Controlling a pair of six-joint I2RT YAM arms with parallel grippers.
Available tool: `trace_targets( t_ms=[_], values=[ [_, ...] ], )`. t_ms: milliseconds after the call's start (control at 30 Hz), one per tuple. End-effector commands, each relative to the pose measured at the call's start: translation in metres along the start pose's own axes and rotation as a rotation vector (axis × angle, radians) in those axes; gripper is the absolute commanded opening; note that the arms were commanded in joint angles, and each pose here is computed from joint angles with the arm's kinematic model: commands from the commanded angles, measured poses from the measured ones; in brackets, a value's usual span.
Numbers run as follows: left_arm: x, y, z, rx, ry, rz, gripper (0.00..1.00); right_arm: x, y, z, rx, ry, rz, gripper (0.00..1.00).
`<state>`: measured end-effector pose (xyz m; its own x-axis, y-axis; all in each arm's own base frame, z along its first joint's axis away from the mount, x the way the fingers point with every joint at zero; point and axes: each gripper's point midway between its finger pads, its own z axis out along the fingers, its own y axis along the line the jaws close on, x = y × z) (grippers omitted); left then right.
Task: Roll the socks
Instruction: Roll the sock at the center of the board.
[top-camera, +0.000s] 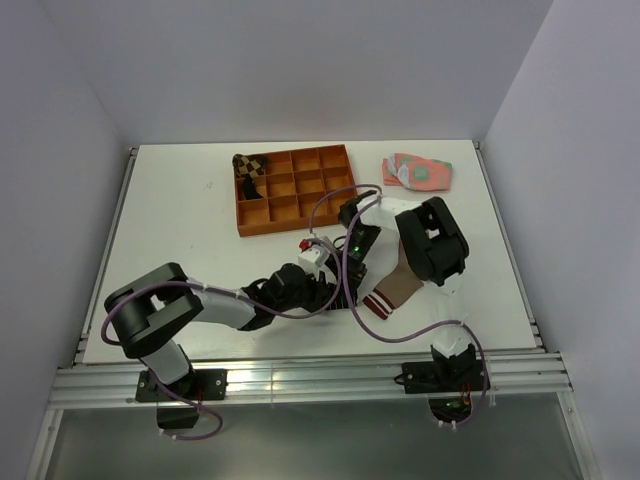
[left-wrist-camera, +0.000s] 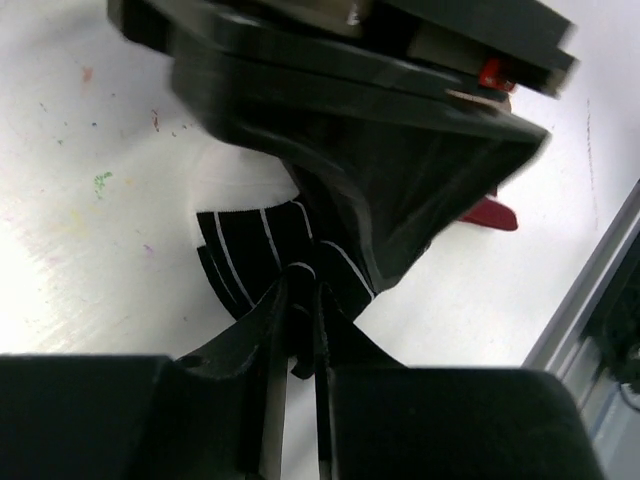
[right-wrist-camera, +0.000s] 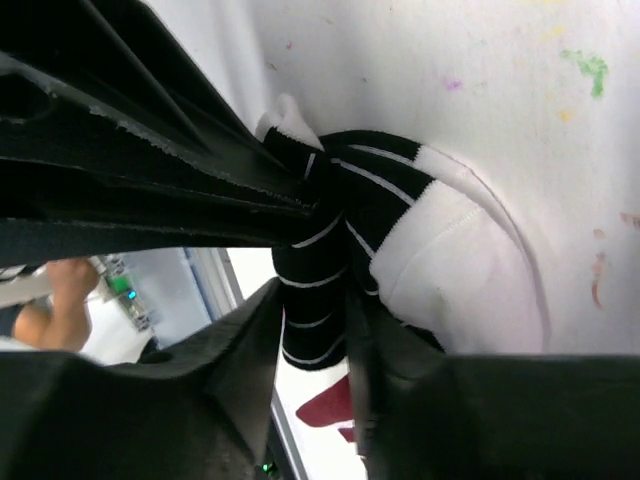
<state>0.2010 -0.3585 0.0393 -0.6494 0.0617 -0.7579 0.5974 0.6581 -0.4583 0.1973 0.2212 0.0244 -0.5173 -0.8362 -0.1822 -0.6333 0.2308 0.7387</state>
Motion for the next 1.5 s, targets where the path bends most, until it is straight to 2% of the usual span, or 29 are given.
trace_targets(
  t_ms=[0,133,233,567,833,1167,1333,1467],
  values=[
    [0.021,0.006,0.002,-0.058,0.104,-0.097,0.00,-0.010,-0.026,-0.012,0.189,-0.047,-0.098,0.41],
    [0.029,0.010,0.001,-0.117,0.172,-0.160,0.00,-0.006,-0.026,-0.019,0.303,-0.101,-0.102,0.52],
    [0.033,0.014,0.000,-0.165,0.222,-0.209,0.00,-0.008,-0.030,-0.028,0.405,-0.157,-0.115,0.56],
    [0.033,0.015,-0.006,-0.220,0.308,-0.284,0.00,0.000,-0.035,-0.059,0.535,-0.313,-0.080,0.60],
    [0.027,0.019,-0.011,-0.167,0.388,-0.390,0.00,0.011,-0.034,-0.086,0.581,-0.413,-0.080,0.60],
    [0.032,0.023,-0.015,-0.143,0.549,-0.513,0.00,0.012,-0.001,-0.094,0.709,-0.470,-0.384,0.61],
    [0.033,0.026,-0.011,-0.157,0.602,-0.547,0.00,0.011,0.012,-0.080,0.814,-0.431,-0.543,0.63],
    [0.035,0.028,-0.005,-0.170,0.629,-0.565,0.00,0.004,0.026,-0.054,0.800,-0.368,-0.679,0.64]
  ],
)
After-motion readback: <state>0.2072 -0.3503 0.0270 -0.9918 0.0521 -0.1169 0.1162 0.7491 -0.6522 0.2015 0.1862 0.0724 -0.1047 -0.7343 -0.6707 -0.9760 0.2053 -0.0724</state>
